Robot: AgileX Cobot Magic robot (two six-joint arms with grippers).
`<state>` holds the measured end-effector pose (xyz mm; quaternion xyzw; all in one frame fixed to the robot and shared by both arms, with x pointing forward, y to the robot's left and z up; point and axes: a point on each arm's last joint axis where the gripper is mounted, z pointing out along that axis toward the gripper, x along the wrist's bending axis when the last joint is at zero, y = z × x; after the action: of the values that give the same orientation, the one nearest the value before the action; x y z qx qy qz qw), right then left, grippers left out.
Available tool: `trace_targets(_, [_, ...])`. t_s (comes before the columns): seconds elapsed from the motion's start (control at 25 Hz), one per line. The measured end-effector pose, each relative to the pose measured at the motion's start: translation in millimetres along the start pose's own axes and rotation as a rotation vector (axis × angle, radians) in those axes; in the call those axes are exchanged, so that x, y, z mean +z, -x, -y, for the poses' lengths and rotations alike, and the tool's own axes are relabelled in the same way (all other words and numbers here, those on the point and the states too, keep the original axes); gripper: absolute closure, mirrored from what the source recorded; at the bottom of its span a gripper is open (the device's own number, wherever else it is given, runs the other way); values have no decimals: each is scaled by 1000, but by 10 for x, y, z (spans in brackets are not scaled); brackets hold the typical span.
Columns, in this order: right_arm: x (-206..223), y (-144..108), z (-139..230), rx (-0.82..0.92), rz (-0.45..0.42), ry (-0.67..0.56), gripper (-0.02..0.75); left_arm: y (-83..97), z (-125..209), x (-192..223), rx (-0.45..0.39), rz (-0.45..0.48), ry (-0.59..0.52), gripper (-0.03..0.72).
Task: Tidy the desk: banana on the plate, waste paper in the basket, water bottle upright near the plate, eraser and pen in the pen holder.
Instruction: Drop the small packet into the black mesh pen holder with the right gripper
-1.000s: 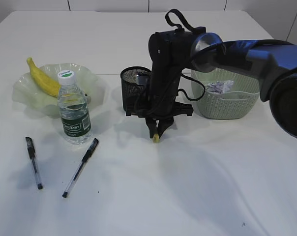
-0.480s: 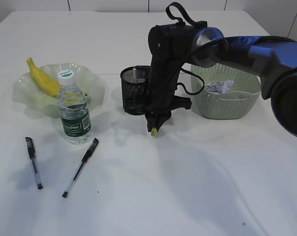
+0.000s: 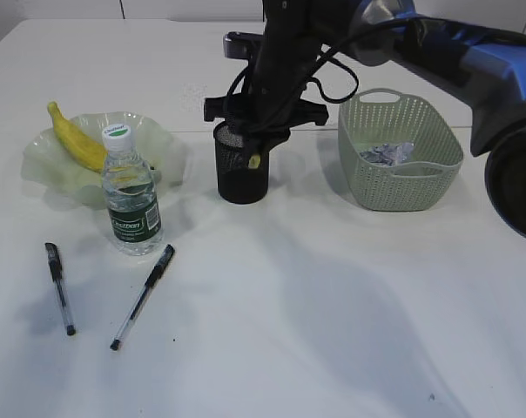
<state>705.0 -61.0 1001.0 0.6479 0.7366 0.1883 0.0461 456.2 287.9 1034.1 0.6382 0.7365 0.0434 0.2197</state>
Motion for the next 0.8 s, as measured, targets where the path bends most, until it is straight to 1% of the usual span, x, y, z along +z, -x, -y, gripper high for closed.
trace_targets(0.16, [-107, -4, -57, -10, 10, 41, 673, 0, 0, 0, 0, 0, 0, 192])
trace_targets(0.32, [-106, 2, -55, -12, 17, 39, 673, 0, 0, 0, 0, 0, 0, 193])
trace_targets(0.56, [-110, -19, -116, -14, -6, 106, 673, 0, 8, 0, 0, 0, -9, 193])
trace_targets(0.8, [-13, -24, -168, -18, -17, 164, 673, 0, 10, 0, 0, 0, -11, 193])
